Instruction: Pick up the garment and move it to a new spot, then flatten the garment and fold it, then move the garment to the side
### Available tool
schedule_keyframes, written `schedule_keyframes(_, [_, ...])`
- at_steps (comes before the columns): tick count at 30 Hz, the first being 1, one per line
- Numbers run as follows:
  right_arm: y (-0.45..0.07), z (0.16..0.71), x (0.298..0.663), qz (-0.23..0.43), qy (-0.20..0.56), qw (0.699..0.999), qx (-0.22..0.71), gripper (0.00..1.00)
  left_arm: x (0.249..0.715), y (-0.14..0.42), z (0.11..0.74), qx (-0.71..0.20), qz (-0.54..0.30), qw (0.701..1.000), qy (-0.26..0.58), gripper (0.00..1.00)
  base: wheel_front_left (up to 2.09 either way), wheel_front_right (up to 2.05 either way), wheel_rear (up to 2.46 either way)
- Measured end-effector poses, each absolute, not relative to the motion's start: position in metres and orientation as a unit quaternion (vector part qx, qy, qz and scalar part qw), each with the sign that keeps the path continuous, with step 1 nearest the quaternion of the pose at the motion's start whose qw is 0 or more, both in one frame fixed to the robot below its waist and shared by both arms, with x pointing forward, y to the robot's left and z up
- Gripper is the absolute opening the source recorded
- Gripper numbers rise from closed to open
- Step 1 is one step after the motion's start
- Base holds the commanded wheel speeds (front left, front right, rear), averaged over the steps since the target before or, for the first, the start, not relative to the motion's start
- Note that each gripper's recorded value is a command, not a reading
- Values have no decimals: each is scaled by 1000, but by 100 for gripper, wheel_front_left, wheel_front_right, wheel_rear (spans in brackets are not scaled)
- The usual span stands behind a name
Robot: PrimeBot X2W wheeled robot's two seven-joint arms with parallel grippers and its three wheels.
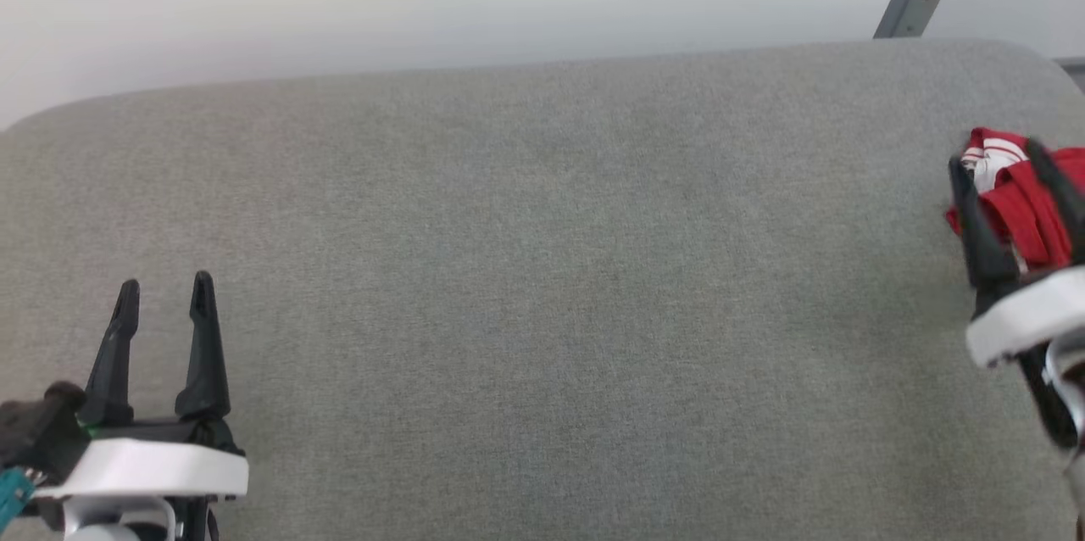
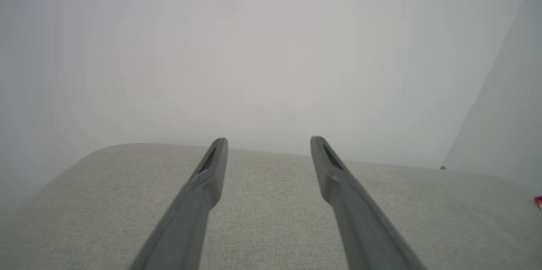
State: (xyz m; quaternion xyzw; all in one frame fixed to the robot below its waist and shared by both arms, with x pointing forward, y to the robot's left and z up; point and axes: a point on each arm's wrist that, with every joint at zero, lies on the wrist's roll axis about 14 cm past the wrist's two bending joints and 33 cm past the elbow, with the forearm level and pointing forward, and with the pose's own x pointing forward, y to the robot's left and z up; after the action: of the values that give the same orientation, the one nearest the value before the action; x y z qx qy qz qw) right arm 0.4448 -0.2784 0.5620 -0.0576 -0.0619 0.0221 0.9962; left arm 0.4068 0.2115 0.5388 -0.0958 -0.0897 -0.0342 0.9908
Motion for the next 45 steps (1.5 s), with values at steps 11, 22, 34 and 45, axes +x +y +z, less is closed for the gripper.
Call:
schedule_keyframes(11, [-242, 545, 404, 40, -70, 995, -53, 100, 372, 225, 540, -101, 0, 990, -96, 100, 0, 0, 0])
schedule_keyframes(22, [-227, 531, 376, 38, -63, 997, -33, 100, 341, 242, 534, -106, 32, 990, -90, 100, 0, 0, 0])
schedule_keyframes(34, [-213, 515, 354, 33, -47, 998, -13, 100, 322, 247, 530, -118, 48, 988, -87, 100, 0, 0, 0])
schedule_keyframes(45, [-223, 520, 345, 15, -57, 998, -11, 100, 317, 249, 528, -115, 43, 989, -83, 100, 0, 0, 0])
